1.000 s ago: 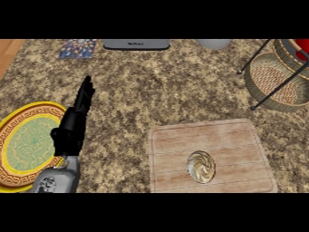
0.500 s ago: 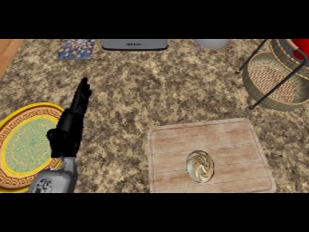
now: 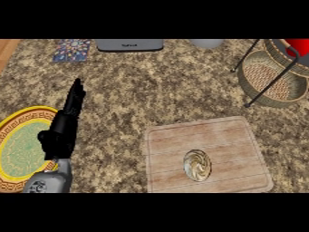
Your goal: Pick the can from the cutting board and place it in the tiered basket
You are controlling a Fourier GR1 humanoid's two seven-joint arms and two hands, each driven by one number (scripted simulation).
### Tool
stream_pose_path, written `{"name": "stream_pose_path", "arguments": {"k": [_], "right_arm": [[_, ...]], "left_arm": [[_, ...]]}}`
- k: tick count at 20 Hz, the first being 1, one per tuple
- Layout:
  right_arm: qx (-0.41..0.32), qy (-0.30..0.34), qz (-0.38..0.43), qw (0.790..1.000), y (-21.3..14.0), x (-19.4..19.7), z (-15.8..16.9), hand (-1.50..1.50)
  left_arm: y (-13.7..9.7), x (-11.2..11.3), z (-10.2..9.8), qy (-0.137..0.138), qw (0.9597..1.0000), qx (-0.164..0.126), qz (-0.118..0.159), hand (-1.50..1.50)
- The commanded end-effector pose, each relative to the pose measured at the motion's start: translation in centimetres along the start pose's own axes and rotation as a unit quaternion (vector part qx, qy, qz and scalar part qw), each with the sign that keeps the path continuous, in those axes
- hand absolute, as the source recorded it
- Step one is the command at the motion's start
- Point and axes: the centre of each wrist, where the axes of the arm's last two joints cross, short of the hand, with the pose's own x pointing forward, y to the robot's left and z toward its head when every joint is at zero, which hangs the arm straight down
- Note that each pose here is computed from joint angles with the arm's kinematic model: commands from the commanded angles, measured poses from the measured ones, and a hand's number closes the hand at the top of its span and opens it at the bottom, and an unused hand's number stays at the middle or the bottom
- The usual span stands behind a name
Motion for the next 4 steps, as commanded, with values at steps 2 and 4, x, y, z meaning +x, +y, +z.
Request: {"name": "stream_pose_path", "arguments": {"k": [2,4], "right_arm": [[0.009,0.005,-0.014,1.0,-8.2,-6.6,2.5,-1.5],[0.009,-0.006,-0.044,0.999,-10.8,-7.6,3.7,-1.5]], "left_arm": [[-0.2,0.6,0.1,0.008,0.9999,0.007,0.004,0.0],[0.1,-0.1,-0.3,0.003,1.0,0.005,0.005,0.0]]}}
